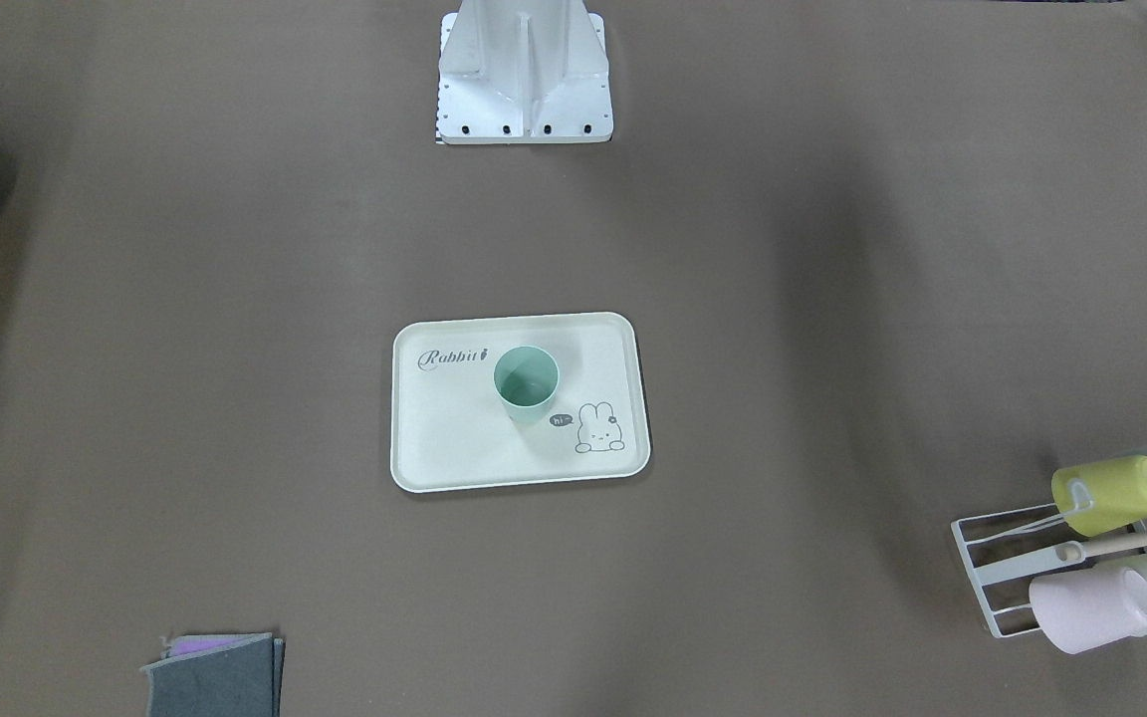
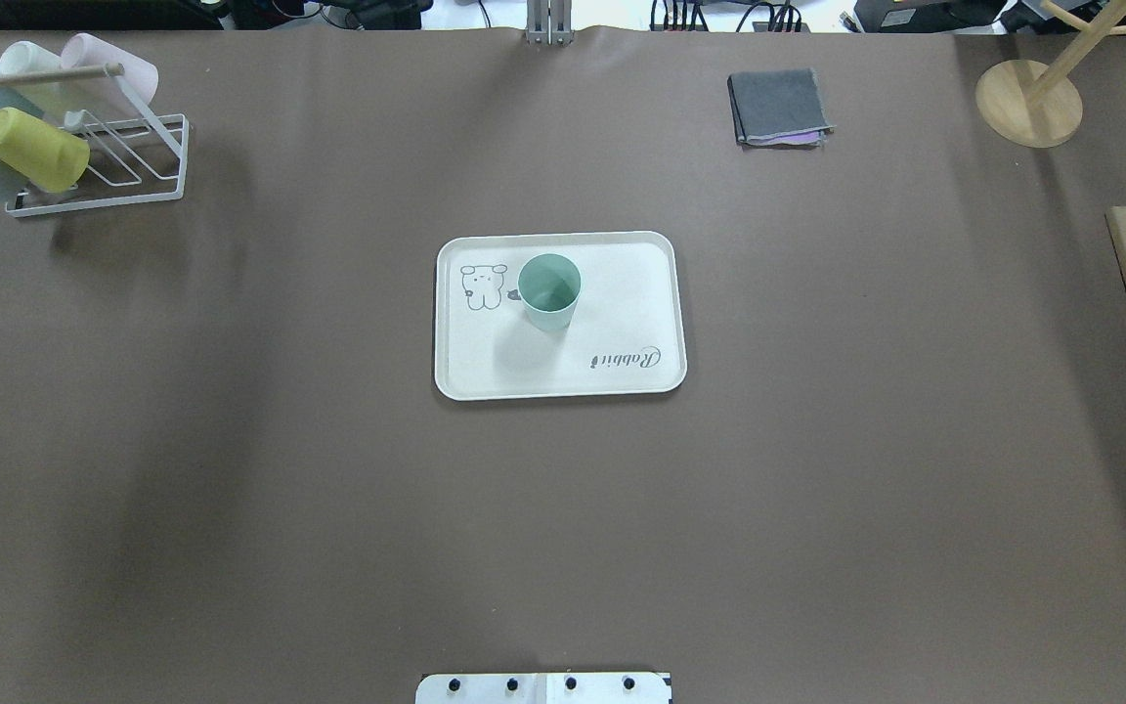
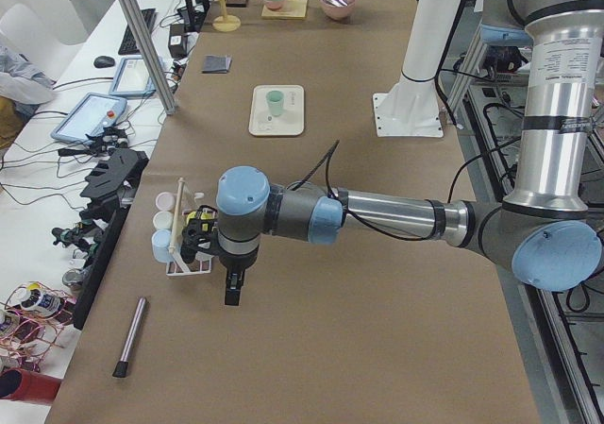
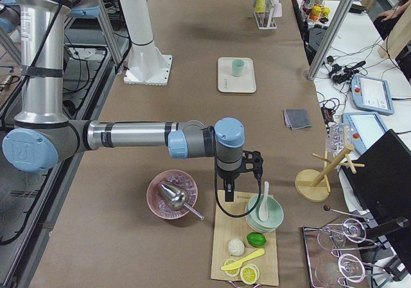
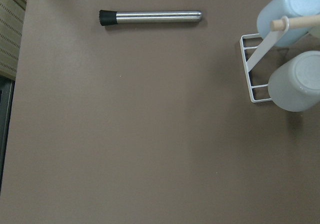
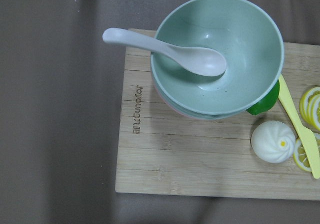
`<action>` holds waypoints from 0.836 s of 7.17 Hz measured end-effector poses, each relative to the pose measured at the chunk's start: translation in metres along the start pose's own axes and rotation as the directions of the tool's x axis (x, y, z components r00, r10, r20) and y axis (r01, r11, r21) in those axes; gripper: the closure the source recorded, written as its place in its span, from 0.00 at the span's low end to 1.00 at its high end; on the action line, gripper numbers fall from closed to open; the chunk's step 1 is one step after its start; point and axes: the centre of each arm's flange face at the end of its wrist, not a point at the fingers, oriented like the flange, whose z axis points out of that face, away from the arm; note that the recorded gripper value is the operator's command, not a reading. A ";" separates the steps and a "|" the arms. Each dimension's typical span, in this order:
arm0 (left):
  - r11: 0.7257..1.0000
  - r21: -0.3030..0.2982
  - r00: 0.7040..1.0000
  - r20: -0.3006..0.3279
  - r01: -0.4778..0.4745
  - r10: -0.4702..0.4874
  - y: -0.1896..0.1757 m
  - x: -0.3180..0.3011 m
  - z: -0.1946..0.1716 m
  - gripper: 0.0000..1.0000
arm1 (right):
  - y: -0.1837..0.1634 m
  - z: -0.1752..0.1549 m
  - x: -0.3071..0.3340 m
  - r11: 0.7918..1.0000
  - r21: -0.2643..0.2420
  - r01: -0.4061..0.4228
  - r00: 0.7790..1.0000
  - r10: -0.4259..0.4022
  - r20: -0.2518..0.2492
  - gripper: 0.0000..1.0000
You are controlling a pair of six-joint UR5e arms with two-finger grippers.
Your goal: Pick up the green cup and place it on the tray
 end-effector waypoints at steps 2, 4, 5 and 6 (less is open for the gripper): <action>0.996 -0.071 0.998 0.004 0.055 -0.055 0.022 -0.018 0.018 0.03 | 0.001 0.000 0.000 1.000 0.000 0.001 1.000 -0.001 0.000 0.00; 0.988 -0.119 0.996 0.007 0.094 -0.094 0.030 -0.025 0.026 0.03 | 0.001 0.000 0.000 1.000 0.000 0.000 1.000 0.000 0.000 0.00; 0.987 -0.124 0.995 0.008 0.098 -0.098 0.031 -0.025 0.026 0.03 | 0.001 0.000 0.000 1.000 0.000 0.000 1.000 0.000 0.000 0.00; 0.987 -0.127 0.995 0.008 0.100 -0.100 0.031 -0.025 0.026 0.03 | 0.001 0.000 0.000 1.000 0.000 0.000 1.000 0.000 0.000 0.00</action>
